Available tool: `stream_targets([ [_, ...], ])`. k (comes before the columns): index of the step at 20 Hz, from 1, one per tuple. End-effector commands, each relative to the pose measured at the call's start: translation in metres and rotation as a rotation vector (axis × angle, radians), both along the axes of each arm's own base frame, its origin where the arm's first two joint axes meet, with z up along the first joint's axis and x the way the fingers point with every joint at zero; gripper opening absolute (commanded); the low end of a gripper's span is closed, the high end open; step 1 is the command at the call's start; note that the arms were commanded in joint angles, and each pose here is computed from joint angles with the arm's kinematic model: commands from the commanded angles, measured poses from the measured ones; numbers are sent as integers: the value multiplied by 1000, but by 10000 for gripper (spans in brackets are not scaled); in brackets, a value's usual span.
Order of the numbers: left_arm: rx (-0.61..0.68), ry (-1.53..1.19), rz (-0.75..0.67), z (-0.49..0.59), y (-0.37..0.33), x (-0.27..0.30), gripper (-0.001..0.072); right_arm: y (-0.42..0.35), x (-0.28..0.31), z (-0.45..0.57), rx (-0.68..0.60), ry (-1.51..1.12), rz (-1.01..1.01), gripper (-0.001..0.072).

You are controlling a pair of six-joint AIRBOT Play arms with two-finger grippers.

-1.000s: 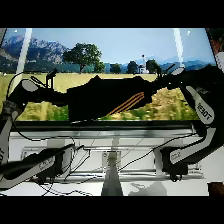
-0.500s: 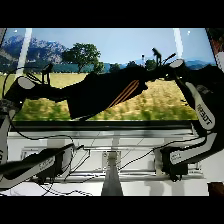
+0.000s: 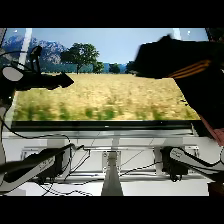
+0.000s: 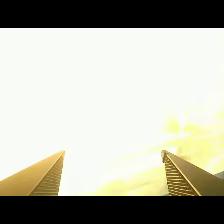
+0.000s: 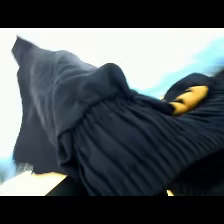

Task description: Fold the clothes and pants, and hang the long-sleeved shirts on hangers.

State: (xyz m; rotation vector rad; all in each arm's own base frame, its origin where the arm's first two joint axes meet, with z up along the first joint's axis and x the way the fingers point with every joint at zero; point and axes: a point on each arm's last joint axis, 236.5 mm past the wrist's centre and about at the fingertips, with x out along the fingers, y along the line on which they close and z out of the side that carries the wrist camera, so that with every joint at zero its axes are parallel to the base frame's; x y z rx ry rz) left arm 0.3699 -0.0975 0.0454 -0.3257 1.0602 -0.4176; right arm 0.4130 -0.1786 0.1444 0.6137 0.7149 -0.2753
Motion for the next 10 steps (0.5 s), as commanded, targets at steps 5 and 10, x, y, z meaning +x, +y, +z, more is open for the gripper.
stream_targets([
  [5, 2, -18, 1, 6, 1, 2, 693, -126, -259, 18, 95, 268, -875, 24],
  [10, 2, -18, 1, 6, 1, 2, 693, -134, -297, 20, 56, 306, -918, 663],
])
